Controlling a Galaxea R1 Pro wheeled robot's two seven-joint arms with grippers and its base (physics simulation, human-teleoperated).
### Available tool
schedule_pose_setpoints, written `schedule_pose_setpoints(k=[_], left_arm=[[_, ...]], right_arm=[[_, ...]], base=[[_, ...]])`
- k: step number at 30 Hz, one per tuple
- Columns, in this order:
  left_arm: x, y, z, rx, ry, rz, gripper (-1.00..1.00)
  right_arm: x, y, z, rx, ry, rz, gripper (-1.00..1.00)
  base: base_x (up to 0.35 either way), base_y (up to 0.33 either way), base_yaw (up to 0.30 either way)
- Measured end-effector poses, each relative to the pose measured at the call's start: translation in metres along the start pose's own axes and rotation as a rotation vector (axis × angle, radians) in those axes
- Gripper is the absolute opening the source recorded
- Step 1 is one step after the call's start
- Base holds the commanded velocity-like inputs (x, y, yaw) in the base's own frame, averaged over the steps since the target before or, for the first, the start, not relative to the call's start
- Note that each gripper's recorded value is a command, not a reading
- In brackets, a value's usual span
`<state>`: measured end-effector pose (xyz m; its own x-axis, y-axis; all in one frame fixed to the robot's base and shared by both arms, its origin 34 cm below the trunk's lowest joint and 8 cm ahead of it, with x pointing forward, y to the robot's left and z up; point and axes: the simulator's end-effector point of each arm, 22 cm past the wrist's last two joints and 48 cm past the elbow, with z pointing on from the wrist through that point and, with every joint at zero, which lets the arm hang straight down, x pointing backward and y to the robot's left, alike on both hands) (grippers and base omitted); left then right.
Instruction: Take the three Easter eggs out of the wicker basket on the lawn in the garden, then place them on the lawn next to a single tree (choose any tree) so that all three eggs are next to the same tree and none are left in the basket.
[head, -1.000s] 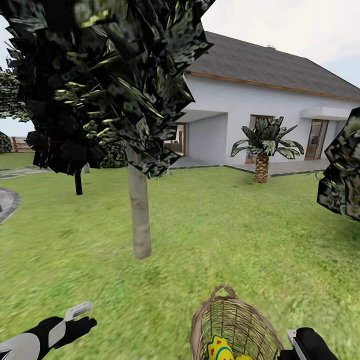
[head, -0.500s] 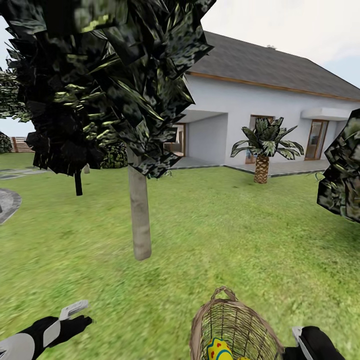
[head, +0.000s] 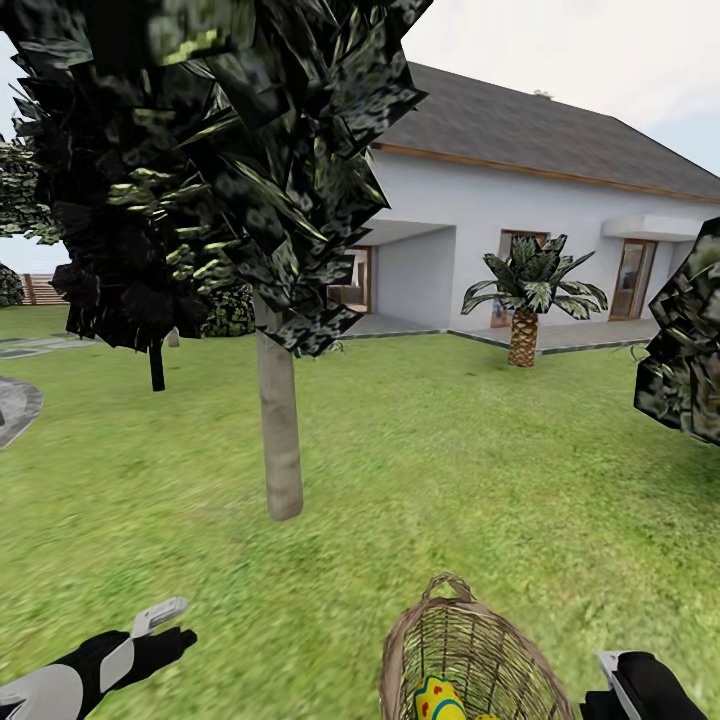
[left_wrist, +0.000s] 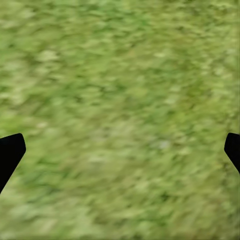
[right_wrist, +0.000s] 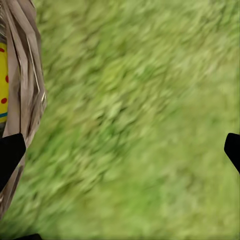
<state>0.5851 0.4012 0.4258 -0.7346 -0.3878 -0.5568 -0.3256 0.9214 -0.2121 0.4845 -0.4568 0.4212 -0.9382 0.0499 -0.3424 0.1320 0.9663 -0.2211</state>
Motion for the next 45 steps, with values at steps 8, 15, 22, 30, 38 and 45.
schedule_pose_setpoints(k=[8, 15, 22, 30, 38, 45], left_arm=[[-0.007, -0.001, -0.006, -0.001, 0.0, -0.004, 1.0], [-0.018, -0.004, -0.016, -0.004, -0.001, -0.006, 1.0], [-0.028, -0.009, -0.026, -0.004, 0.001, -0.006, 1.0], [-0.039, -0.015, -0.038, -0.002, 0.003, -0.006, 1.0], [-0.051, -0.02, -0.049, -0.003, 0.003, -0.006, 1.0], [-0.061, -0.024, -0.059, -0.002, 0.002, -0.005, 1.0]], right_arm=[[-0.005, -0.002, -0.007, 0.002, 0.0, -0.001, 1.0], [-0.013, -0.004, -0.02, 0.002, 0.0, -0.002, 1.0], [-0.021, -0.006, -0.033, -0.002, 0.001, -0.004, 1.0], [-0.03, -0.01, -0.047, -0.002, 0.001, -0.003, 1.0], [-0.039, -0.014, -0.062, -0.003, 0.001, 0.0, 1.0], [-0.047, -0.017, -0.074, -0.002, 0.0, 0.0, 1.0]], base=[[0.0, 0.0, 0.0], [0.0, 0.0, 0.0], [0.0, 0.0, 0.0], [0.0, 0.0, 0.0], [0.0, 0.0, 0.0], [0.0, 0.0, 0.0]])
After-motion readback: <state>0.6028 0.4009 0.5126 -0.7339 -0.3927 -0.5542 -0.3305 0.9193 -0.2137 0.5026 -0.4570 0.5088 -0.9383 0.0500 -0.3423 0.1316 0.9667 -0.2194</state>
